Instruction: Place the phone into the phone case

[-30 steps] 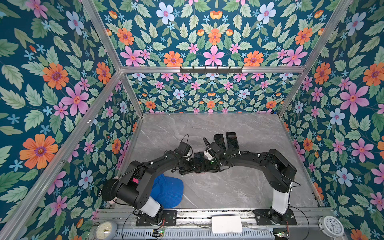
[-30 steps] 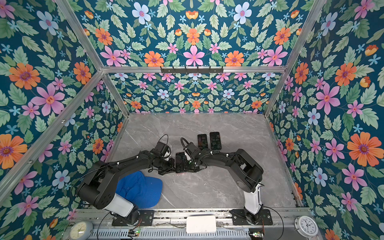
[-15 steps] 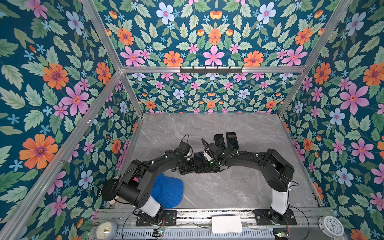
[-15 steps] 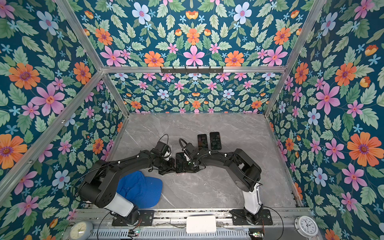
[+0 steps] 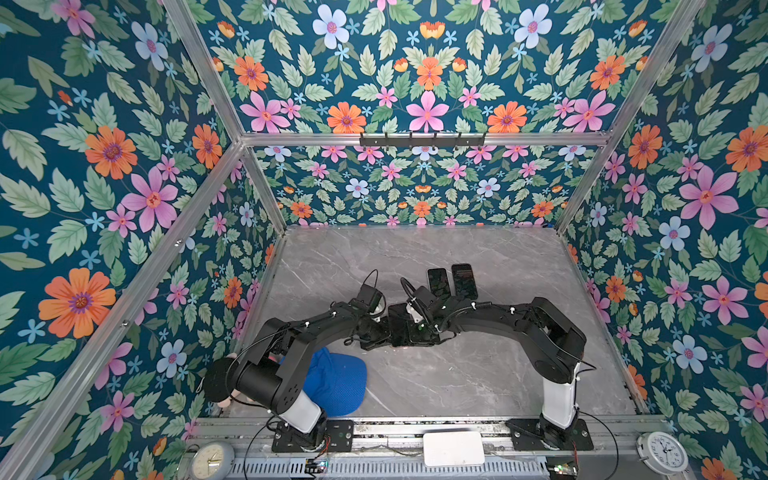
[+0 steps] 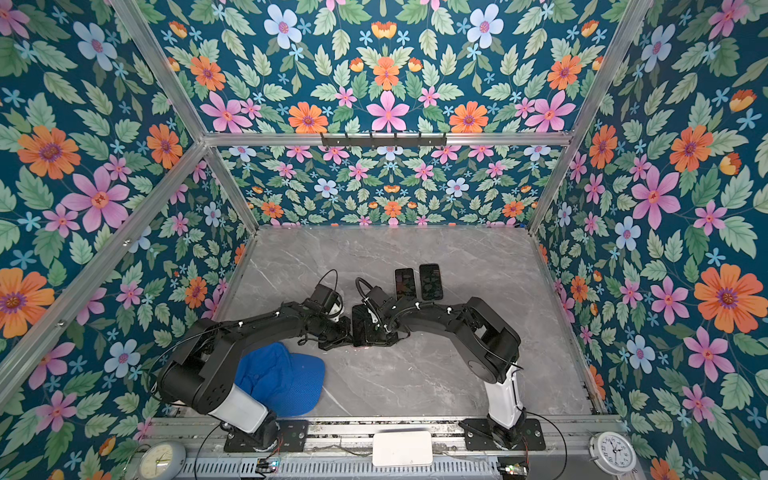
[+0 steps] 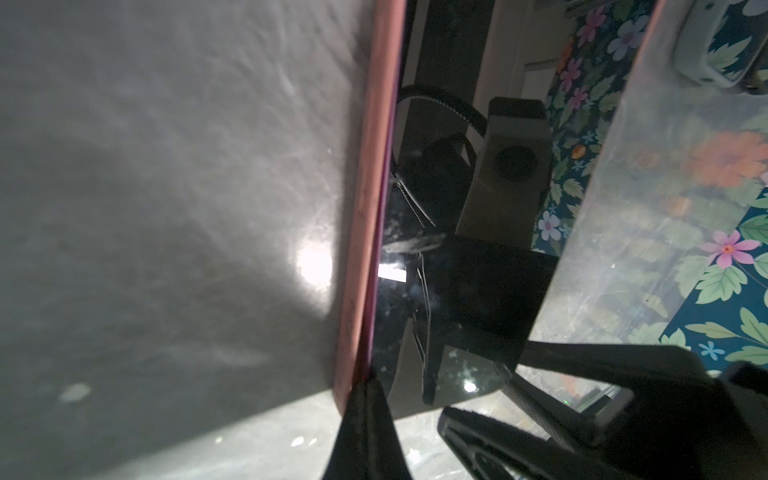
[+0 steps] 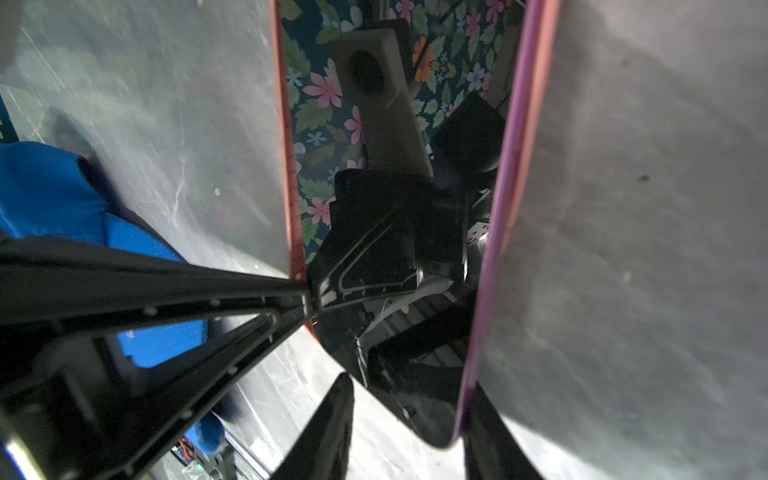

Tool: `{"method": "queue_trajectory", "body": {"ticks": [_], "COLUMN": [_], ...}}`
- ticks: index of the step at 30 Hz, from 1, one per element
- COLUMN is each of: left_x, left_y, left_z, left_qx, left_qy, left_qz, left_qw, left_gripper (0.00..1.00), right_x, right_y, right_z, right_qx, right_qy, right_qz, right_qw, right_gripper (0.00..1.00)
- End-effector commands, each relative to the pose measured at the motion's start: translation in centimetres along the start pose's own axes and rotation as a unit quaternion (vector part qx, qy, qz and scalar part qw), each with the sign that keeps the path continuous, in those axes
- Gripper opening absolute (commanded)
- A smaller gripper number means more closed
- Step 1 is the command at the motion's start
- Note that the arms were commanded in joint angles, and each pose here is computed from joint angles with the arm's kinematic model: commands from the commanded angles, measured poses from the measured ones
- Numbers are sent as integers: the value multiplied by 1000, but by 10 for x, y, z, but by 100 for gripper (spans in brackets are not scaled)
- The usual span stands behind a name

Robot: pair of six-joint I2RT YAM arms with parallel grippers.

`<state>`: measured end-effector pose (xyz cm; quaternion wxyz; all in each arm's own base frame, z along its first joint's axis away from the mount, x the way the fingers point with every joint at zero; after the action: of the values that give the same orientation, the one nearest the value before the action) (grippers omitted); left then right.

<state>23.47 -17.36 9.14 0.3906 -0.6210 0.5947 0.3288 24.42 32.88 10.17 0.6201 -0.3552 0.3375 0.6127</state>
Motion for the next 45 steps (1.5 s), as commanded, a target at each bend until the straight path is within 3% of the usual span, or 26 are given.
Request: {"method": "queue_trajectory", "body": {"ticks": [1,6,18,28,40,45], "left_x": [-2,-10,-17,-22,-8,-7], "left_y": [2,-4,-6,-3,4,5], "left_z": [6,1,-3,-1,13,18], "left_qx": [6,12,20,21,12,8], "left_qy": [-37,-43,-43,-42,-41,-47], "left_qz": [-2,-13,-24,-30,-9,-8], "left_qw": [999,999,999,998,999,999], "left_gripper": [4,16,26,28,27,18], "right_x": [-9,-15,-13,-14,-7,-5], "right_y": [0,0,-3,-4,-5,-5], "right_z": [18,17,11,9,10,10], "right_qx": [-29,-31,-21,-15,-11,-10], "right_qy": [-41,-28,-4,5,-1,-4], "right_qz": [-4,-10,-7,-8,2,6], "right_qw": [999,999,1000,1000,1000,1000], "right_gripper": [42,44,46,45,37,35]}}
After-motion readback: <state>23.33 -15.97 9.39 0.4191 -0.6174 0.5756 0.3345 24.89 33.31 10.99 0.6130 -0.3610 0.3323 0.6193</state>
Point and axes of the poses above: each gripper's point midway between its finger pads, its own x axis out along the fingers, its own z axis along the line the jaws close on, y = z × x, the point moved 8 cm from there along -x, back along the fingers, and after that the axes turned 10 degrees about x, right-handed, at the moved point
